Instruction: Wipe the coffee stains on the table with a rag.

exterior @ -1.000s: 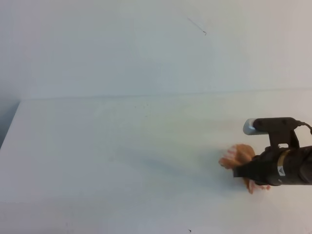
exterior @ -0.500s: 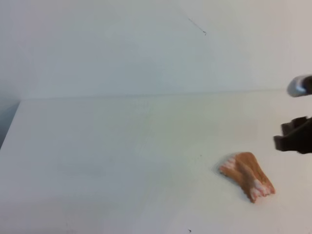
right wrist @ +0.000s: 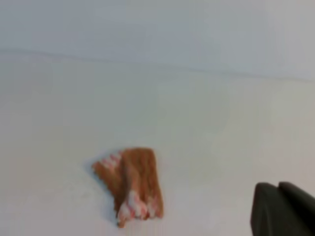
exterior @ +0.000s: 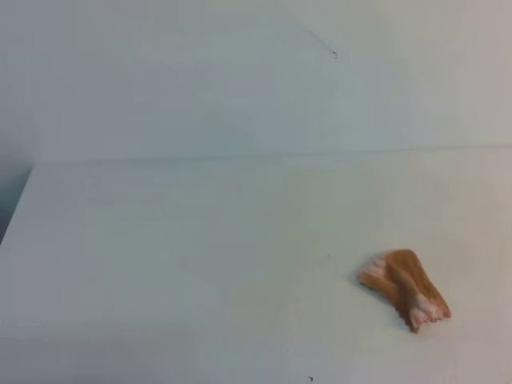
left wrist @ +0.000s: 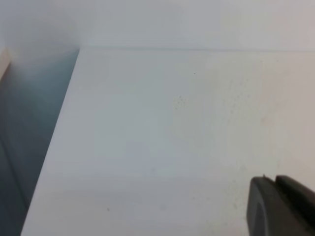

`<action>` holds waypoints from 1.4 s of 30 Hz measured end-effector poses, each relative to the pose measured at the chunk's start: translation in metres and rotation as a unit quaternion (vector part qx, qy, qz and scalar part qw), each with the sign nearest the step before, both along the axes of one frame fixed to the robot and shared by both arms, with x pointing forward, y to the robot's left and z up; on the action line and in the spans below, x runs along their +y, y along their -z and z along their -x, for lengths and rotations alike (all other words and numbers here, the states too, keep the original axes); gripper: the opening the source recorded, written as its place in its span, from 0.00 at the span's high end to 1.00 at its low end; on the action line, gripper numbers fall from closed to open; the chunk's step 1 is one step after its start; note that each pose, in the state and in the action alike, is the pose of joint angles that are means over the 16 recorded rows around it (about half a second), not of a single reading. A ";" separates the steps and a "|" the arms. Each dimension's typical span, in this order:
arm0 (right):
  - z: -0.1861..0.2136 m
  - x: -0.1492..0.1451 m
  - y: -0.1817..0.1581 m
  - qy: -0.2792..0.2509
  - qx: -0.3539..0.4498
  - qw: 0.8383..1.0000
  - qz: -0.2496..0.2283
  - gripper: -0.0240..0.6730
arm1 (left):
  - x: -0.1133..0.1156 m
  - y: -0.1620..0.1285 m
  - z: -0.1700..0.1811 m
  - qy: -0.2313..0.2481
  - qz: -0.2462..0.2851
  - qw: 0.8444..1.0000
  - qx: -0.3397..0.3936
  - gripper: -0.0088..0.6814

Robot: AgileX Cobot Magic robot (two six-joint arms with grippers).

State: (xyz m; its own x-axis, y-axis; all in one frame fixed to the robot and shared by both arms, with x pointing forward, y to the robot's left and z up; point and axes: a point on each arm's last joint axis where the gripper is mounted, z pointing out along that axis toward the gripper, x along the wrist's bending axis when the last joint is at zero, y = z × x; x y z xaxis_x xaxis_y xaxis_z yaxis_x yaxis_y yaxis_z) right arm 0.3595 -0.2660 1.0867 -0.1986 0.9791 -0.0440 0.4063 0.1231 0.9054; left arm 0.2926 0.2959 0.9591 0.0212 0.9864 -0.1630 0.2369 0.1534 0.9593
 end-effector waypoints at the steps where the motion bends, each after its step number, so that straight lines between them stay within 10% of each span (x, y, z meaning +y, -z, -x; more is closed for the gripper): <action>1: 0.007 -0.003 0.004 0.000 -0.005 1.000 -0.005 0.97 | 0.000 0.000 0.000 0.000 0.000 1.000 0.000 0.99; 27: 0.053 -0.027 0.050 0.040 -0.035 0.997 -0.063 0.97 | 0.000 0.000 0.000 0.000 0.000 1.000 0.000 0.99; 42: 0.070 -0.040 0.072 0.129 -0.121 0.984 0.002 0.97 | 0.000 0.000 0.000 0.000 0.000 1.000 0.000 0.99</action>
State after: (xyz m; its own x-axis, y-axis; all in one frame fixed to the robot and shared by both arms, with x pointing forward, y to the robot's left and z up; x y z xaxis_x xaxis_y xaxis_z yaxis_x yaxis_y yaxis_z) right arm 0.2898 -0.3062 1.0149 0.0734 0.9953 -0.0631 0.1965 0.0476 0.9794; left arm 0.2926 0.2959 0.9591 0.0212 0.9864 -0.1630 0.2369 0.1534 0.9593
